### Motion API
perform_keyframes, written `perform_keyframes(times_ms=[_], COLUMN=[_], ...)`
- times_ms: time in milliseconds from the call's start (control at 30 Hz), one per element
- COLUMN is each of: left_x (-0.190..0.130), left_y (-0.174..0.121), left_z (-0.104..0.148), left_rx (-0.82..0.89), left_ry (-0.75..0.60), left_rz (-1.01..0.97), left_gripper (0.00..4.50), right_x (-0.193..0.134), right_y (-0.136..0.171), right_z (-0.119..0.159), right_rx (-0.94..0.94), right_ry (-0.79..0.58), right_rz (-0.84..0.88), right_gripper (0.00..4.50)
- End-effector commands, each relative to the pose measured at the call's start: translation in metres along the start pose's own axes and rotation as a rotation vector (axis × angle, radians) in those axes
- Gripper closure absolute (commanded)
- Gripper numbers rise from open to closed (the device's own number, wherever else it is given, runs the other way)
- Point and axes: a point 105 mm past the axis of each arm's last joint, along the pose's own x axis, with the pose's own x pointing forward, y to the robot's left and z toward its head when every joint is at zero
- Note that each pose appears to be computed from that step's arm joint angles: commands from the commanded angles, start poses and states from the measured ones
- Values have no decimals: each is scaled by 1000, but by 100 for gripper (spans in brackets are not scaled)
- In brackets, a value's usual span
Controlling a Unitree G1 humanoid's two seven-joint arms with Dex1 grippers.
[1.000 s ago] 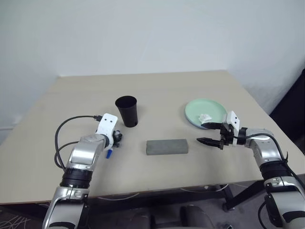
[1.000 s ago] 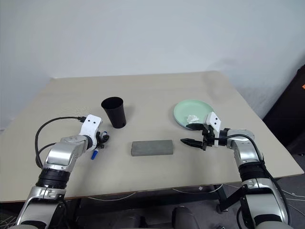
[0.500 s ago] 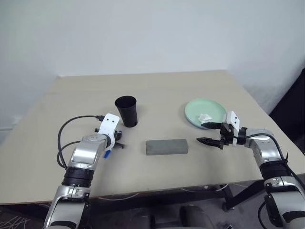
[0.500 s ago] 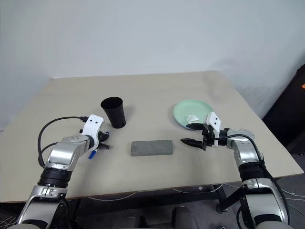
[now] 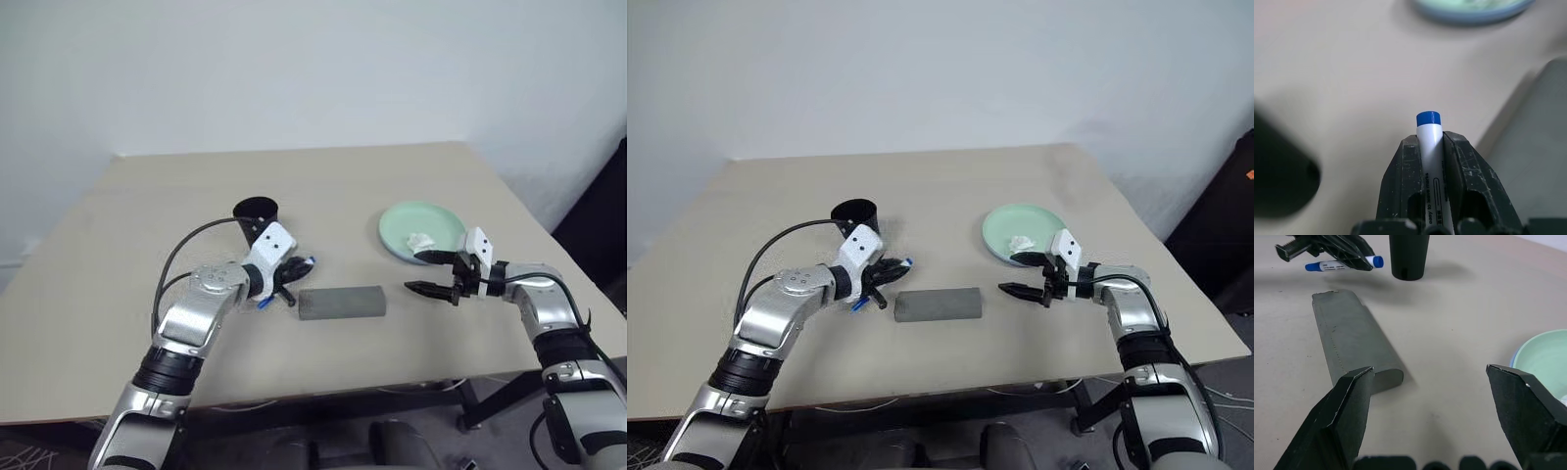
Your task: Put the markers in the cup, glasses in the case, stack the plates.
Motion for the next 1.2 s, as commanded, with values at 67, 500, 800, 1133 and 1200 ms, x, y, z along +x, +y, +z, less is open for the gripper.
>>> perform_keyframes(times_ms=[67,500,800,1133,1200], left_x=[3,-10,-8,-5,-4], left_y=[26,117,127,128,127], left_z=[71,117,93,87,86], left_rx=[136,259,271,253,254], left_ry=[-278,-592,-570,-562,-559], left_rz=[138,725,788,805,802], left_gripper=[432,432,432,432,432], right_x=[2,0,-10,-16,-16], right_y=[-7,-7,-8,-4,-4], right_z=[17,17,35,53,54], right_rx=[-57,-60,-5,33,30], right_ry=[-34,-33,-114,-159,-161], right_rz=[-9,-18,-2,22,19], right_gripper=[51,51,51,51,51])
